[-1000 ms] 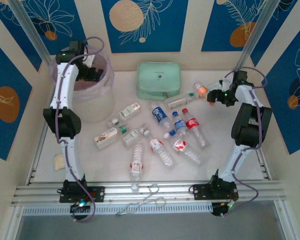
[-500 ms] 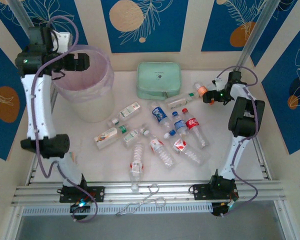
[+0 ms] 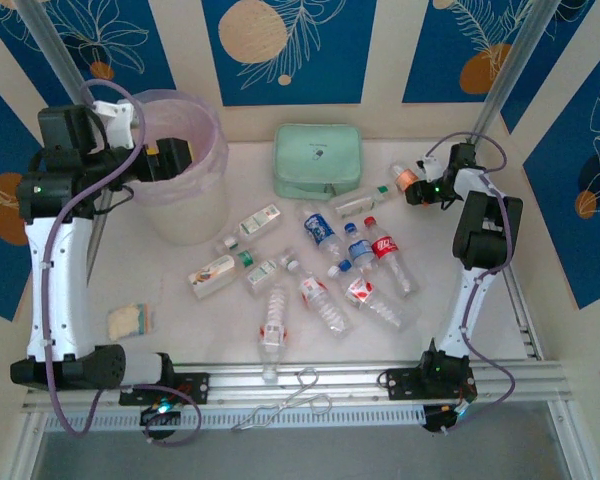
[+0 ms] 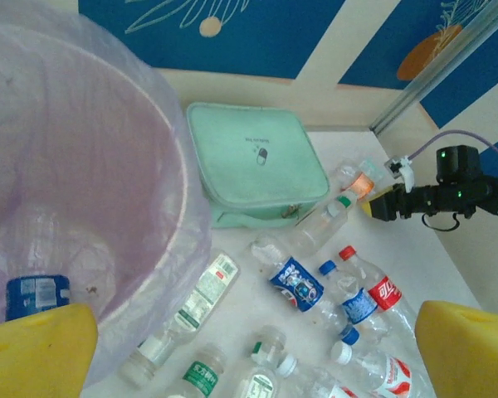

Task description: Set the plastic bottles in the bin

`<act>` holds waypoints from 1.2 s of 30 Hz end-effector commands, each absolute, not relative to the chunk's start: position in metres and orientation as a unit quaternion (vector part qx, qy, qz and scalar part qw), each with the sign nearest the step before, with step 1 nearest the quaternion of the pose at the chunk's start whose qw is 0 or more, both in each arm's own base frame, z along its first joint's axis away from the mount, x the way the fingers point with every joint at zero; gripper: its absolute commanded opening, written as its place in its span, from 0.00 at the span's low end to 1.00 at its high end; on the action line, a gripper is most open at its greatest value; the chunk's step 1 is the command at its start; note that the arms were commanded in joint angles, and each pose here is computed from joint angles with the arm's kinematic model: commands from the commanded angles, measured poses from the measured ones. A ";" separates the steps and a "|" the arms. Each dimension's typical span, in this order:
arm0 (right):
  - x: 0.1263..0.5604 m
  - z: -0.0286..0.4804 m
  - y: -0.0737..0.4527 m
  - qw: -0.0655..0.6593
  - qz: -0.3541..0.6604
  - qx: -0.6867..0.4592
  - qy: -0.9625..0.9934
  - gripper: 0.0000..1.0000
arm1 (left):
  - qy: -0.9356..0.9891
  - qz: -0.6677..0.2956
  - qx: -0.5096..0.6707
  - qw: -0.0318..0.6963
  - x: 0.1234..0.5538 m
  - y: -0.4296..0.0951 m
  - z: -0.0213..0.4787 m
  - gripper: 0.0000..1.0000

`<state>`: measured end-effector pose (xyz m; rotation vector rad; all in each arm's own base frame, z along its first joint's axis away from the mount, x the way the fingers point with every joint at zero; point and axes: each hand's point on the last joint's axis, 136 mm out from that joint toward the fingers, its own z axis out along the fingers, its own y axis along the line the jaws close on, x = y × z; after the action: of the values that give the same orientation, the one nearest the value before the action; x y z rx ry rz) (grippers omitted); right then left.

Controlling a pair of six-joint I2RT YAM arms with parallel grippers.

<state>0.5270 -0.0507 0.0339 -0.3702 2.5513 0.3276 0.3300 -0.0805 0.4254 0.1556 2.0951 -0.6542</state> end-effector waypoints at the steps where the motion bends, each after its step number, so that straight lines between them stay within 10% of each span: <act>1: 0.526 0.053 -0.049 0.280 0.129 -0.141 0.941 0.51 | 0.839 -0.259 0.065 0.474 0.324 -0.079 0.432 0.97; 16: 0.449 0.180 -0.051 0.318 0.093 -0.014 0.943 0.43 | 0.789 -0.360 0.022 0.497 0.322 -0.102 0.444 0.96; 36: 0.304 0.327 0.227 0.393 0.433 -0.112 0.804 0.20 | 0.711 -0.485 0.089 0.502 0.280 -0.254 0.450 0.99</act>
<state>0.3023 0.2097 0.3069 -0.2821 2.1183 1.0178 0.2759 -0.2347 0.4398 0.1953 1.8030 -1.1343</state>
